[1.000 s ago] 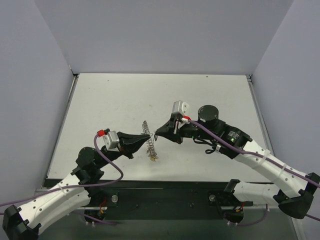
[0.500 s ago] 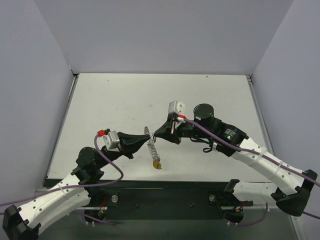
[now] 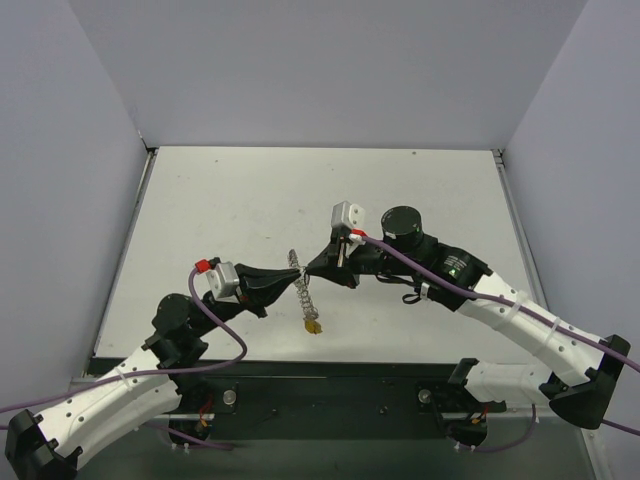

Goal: Put the keys on the keyring

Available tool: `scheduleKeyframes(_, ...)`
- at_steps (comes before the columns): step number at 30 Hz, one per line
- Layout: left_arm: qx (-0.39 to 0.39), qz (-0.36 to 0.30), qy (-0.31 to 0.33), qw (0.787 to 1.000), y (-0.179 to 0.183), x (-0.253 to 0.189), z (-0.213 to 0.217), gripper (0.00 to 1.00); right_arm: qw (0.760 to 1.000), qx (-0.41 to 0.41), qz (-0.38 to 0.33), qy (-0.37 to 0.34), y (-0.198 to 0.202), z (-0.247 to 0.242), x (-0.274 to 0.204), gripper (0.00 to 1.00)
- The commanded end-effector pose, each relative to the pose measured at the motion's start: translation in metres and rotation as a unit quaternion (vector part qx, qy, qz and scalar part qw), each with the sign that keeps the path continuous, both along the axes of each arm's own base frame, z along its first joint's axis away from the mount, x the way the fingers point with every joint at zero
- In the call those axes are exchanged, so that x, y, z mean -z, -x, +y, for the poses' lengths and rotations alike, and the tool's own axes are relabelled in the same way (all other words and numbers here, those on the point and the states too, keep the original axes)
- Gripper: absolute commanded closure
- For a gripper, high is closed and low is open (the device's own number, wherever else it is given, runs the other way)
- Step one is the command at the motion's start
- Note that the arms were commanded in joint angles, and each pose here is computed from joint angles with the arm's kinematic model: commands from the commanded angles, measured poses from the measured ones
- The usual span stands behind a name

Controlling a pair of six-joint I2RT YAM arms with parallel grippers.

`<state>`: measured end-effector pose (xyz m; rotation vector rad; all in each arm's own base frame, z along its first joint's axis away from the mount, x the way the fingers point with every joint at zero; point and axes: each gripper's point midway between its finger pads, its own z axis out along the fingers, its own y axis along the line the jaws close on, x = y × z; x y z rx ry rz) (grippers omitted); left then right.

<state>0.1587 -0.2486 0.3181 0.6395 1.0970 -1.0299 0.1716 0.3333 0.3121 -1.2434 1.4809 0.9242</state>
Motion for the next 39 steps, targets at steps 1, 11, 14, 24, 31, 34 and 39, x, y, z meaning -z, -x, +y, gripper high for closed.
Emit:
scheduleKeyframes(1,0.016,-0.054,0.049,0.997,0.014,-0.047,0.006,1.00,0.999,-0.009,-0.027,-0.030,0.000,0.004,-0.027,1.00)
scheduleKeyframes(11,0.043,-0.091,0.063,0.993,0.030,-0.052,0.008,1.00,0.999,-0.006,-0.023,-0.023,-0.003,0.005,-0.020,1.00)
scheduleKeyframes(14,0.050,-0.098,0.061,0.992,0.034,-0.052,0.008,1.00,1.000,-0.005,-0.021,-0.021,-0.003,0.005,-0.018,1.00)
scheduleKeyframes(24,0.069,-0.122,0.073,0.987,0.045,-0.058,0.010,1.00,1.000,-0.010,-0.017,-0.020,-0.003,0.005,-0.016,1.00)
scheduleKeyframes(31,0.080,-0.133,0.085,0.984,0.051,-0.061,0.011,1.00,1.000,-0.021,-0.011,-0.021,0.000,0.003,-0.014,1.00)
scheduleKeyframes(34,0.083,-0.139,0.090,0.983,0.053,-0.062,0.012,1.00,0.999,-0.028,-0.010,-0.022,0.002,0.003,-0.014,1.00)
scheduleKeyframes(39,0.084,-0.146,0.097,0.981,0.055,-0.064,0.013,1.00,0.999,-0.042,-0.008,-0.022,0.008,0.002,-0.016,1.00)
